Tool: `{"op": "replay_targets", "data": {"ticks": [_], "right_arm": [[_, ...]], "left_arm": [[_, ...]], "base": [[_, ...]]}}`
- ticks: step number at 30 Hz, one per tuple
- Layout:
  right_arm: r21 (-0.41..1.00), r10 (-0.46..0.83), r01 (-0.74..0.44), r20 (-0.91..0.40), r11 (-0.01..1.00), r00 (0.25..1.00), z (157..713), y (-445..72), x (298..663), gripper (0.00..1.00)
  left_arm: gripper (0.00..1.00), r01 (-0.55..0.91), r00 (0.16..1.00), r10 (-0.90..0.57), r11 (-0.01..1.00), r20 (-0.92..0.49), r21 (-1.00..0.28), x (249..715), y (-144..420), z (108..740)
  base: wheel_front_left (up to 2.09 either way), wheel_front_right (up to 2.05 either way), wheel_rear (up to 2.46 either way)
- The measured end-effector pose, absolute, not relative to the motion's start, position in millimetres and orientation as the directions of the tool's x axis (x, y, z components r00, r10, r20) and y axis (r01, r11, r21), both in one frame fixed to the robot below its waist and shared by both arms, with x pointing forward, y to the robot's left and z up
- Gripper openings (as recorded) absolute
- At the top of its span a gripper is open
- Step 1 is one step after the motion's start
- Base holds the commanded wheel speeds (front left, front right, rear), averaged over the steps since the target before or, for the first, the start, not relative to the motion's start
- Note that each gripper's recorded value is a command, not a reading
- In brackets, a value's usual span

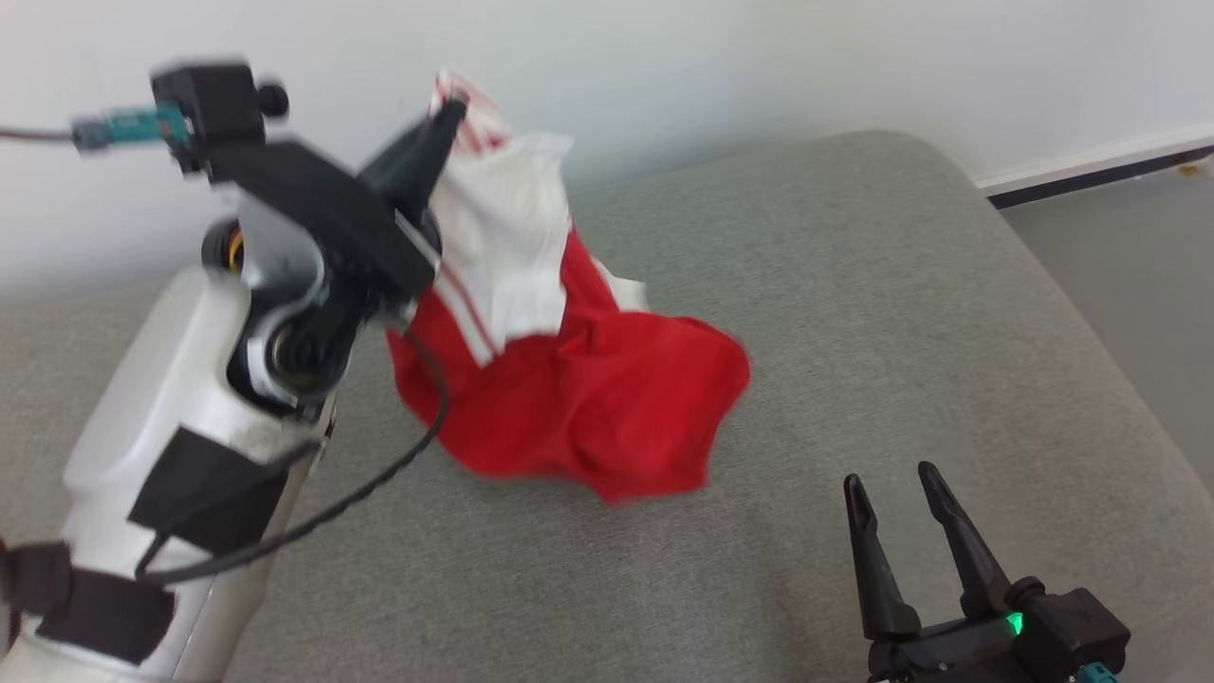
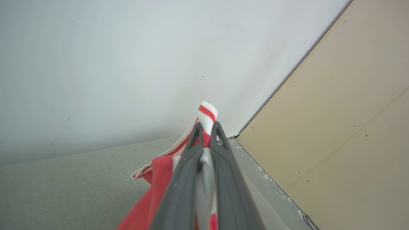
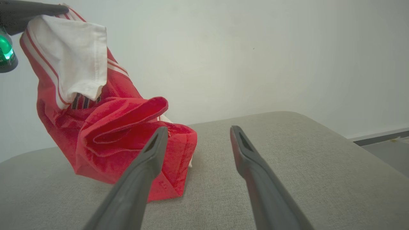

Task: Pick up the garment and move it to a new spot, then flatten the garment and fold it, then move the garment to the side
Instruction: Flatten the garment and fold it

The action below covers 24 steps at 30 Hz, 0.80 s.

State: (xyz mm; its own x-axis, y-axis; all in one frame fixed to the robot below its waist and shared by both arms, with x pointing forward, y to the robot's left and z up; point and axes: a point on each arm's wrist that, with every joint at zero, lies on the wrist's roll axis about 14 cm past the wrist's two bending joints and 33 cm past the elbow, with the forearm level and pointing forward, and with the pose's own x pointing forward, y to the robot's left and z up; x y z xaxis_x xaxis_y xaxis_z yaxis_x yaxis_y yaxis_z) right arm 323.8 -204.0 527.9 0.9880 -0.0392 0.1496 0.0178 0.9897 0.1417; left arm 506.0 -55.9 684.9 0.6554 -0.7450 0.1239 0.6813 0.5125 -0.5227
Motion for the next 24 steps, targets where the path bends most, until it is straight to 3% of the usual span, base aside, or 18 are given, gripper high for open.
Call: {"op": "replay_targets", "data": {"ticks": [2, 8, 11, 14, 19, 24], "right_arm": [[0.141, -0.056, 0.034, 0.157, 0.989, 0.986, 530, -209, 320, 1.0], [0.138, -0.091, 0.068, 0.17, 0.988, 0.981, 534, -219, 310, 1.0], [0.14, -0.128, 0.104, 0.174, 0.985, 0.976, 535, -229, 301, 1.0], [0.144, -0.14, 0.116, 0.173, 0.983, 0.975, 535, -231, 298, 1.0], [0.153, -0.173, 0.147, 0.178, 0.977, 0.969, 537, -238, 289, 1.0], [0.161, -0.172, 0.145, 0.167, 0.976, 0.971, 533, -236, 289, 1.0]], "left_arm": [[0.0, 0.709, 0.622, -0.755, 0.432, 0.207, -0.557, 497, -73, 719], [0.0, 0.8, 0.484, -0.833, 0.299, 0.266, -0.52, 458, -133, 774], [0.0, 0.851, 0.398, -0.835, 0.183, 0.38, -0.492, 431, -162, 832], [0.0, 0.884, 0.361, -0.814, 0.142, 0.456, -0.446, 421, -167, 860], [0.0, 0.869, 0.429, -0.718, 0.163, 0.548, -0.467, 435, -169, 870], [0.0, 0.712, 0.641, -0.675, 0.345, 0.366, -0.612, 491, -148, 766]], "base": [[0.0, 0.0, 0.0], [0.0, 0.0, 0.0], [0.0, 0.0, 0.0], [0.0, 0.0, 0.0], [0.0, 0.0, 0.0], [0.0, 0.0, 0.0]]}}
